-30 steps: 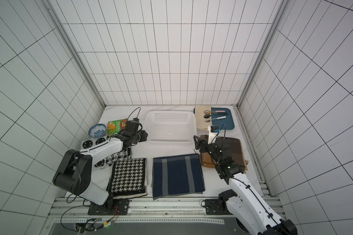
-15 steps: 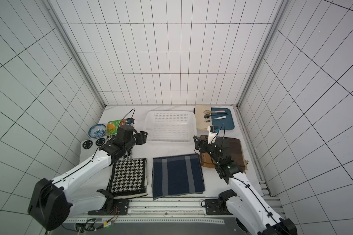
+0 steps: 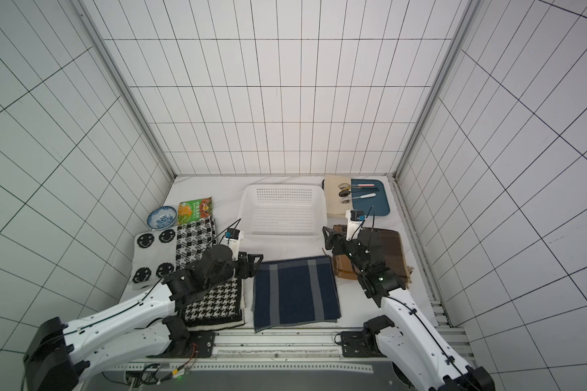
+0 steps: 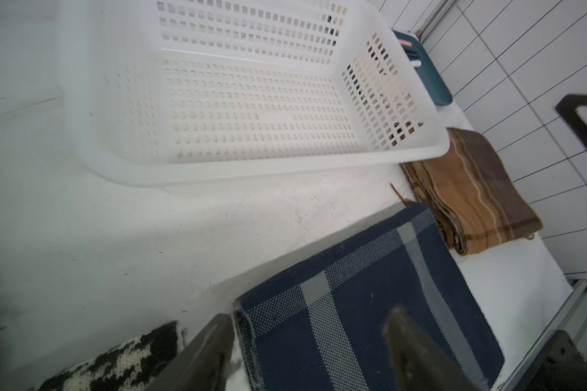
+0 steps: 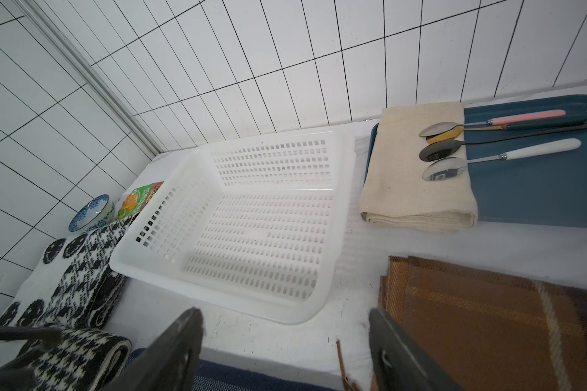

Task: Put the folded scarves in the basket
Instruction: Pick up the scarf at the center of the board.

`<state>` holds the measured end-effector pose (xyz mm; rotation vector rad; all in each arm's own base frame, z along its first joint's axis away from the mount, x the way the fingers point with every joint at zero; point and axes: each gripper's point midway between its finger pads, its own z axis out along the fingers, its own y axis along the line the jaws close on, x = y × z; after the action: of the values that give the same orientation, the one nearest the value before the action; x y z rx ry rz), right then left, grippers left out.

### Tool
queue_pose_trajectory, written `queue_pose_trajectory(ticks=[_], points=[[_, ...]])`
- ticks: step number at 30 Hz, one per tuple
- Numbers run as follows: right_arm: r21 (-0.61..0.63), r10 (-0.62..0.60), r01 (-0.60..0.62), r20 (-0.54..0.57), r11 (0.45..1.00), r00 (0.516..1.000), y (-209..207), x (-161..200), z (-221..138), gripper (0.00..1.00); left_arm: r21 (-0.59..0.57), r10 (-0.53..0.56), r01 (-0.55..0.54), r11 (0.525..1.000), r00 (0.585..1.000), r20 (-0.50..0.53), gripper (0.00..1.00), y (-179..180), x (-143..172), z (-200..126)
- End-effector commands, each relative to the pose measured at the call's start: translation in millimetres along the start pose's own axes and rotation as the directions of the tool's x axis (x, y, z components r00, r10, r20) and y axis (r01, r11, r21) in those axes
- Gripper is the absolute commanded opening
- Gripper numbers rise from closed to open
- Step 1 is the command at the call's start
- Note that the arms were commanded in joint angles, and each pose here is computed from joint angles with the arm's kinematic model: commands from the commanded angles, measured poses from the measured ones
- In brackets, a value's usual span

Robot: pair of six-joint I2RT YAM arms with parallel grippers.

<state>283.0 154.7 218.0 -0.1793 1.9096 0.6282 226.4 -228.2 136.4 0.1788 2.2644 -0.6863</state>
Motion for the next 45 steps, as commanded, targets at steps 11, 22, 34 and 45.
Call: queue_pose_trajectory(ticks=[11, 22, 34, 45], points=[[0.002, -0.007, 0.007, 0.012, 1.000, 1.000, 1.6, -2.4, -4.0, 0.79, -0.086, 0.015, -0.016, 0.996, 1.000, -0.013, 0.87, 9.1, 41.5, 36.5], [0.004, -0.008, 0.008, 0.019, 1.000, 1.000, 1.2, -2.9, -5.8, 0.79, -0.178, -0.043, 0.039, 0.983, 0.999, -0.017, 0.88, 40.4, 52.1, 55.5], [0.011, -0.008, 0.008, 0.018, 1.000, 1.000, -0.3, -1.7, -6.1, 0.79, -0.122, -0.078, 0.065, 0.990, 0.992, -0.099, 0.57, 38.4, 86.7, 83.2], [-0.105, 0.064, -0.077, -0.127, 0.991, 0.990, 18.5, 36.0, -10.5, 0.78, -0.217, -0.073, 0.069, 0.974, 0.997, -0.011, 0.23, 74.3, 67.1, 72.3]])
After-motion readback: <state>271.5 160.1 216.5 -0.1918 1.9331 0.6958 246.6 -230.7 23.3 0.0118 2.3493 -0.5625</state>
